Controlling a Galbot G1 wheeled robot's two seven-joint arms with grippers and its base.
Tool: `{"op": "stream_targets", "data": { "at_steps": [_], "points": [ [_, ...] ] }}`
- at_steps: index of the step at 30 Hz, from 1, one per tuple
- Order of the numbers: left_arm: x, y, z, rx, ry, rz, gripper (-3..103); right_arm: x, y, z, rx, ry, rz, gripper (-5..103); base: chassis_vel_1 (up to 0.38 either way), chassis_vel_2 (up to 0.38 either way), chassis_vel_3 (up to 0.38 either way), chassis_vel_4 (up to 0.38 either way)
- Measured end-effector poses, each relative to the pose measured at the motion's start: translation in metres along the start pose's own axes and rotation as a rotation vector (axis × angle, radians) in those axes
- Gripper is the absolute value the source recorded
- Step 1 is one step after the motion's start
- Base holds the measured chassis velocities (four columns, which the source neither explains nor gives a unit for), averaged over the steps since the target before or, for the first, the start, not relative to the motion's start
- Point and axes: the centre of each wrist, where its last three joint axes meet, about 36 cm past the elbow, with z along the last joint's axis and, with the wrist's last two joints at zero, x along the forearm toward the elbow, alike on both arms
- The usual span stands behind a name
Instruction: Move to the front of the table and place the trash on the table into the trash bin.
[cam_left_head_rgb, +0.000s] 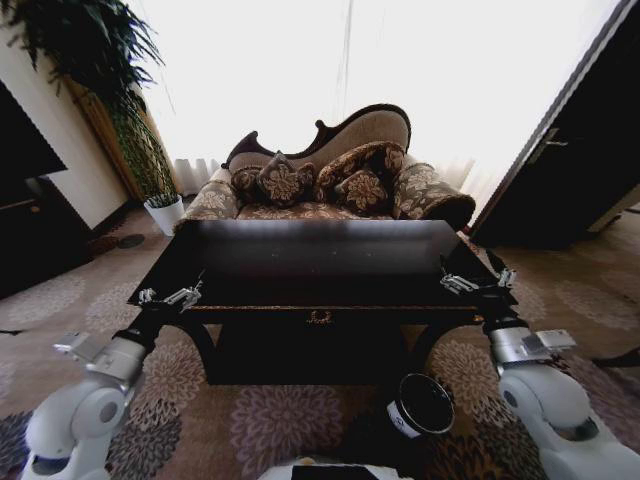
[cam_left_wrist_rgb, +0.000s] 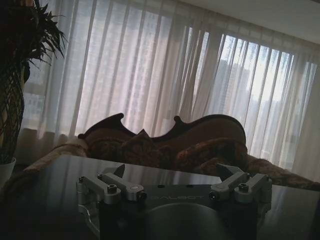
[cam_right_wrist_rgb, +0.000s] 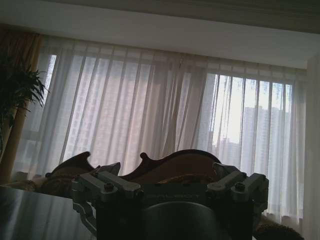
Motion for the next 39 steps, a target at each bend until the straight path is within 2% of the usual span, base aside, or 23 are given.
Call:
{"op": "stream_targets", "data": {
  "at_steps": [18,39],
  "points": [
    [0.003,-0.002,0.001,-0.008,0.003,0.02,100,0.003,0.0,0.004,-0.009,-0.01,-0.015,100,0.035,-0.038,-0.038,0.045],
    [0.002,-0.006,0.002,-0.004,0.009,0.04,100,0.013,0.003,0.004,-0.008,-0.007,-0.005,100,0.292,-0.29,-0.289,0.294]
  ]
}}
